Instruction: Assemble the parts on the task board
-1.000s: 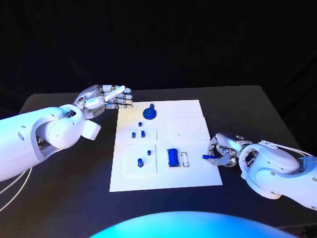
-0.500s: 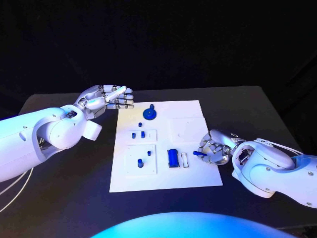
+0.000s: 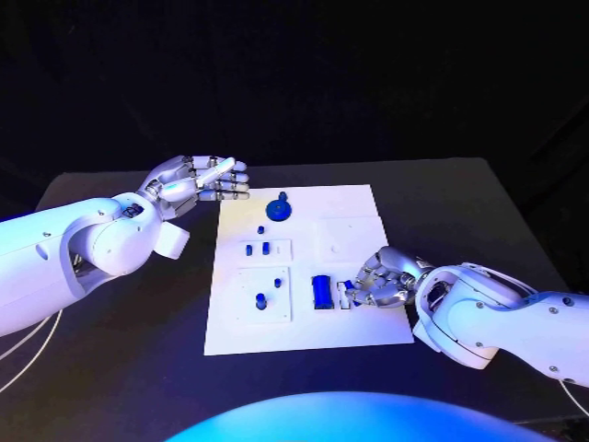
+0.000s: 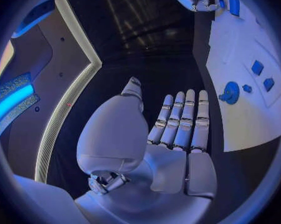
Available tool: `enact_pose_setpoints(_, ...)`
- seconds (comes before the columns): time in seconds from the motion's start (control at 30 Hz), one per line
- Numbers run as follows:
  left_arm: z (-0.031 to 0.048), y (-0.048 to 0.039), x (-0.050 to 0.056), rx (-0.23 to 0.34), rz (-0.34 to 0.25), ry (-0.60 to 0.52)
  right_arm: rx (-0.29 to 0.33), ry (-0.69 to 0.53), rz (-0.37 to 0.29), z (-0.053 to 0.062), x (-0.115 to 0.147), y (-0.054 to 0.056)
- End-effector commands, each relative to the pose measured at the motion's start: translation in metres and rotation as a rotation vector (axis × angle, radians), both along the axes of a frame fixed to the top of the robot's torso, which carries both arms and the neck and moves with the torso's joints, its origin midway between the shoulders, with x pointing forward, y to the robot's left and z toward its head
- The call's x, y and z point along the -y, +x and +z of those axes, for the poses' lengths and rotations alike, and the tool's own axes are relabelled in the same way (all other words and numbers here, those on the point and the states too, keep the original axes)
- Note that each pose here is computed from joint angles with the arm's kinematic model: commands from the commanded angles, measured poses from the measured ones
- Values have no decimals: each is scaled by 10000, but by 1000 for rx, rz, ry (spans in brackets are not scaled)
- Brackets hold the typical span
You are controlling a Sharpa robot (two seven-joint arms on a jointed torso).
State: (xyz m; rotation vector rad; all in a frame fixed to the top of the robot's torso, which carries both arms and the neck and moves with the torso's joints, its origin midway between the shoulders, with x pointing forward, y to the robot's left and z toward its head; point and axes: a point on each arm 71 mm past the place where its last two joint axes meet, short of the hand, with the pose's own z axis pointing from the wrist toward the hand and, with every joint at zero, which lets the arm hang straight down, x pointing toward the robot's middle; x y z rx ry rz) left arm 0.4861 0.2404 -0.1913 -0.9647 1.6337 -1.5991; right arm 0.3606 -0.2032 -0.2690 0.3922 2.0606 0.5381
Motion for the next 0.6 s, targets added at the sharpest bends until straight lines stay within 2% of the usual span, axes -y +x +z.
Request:
enact_pose_setpoints(0.03,17,-7,17,14,-12,-12,-36,22,-13,-30,-34,-12)
enact_pose_setpoints(0.6,15,-15,14,7,-20,-9,-40,13,-4,-70,-112,25)
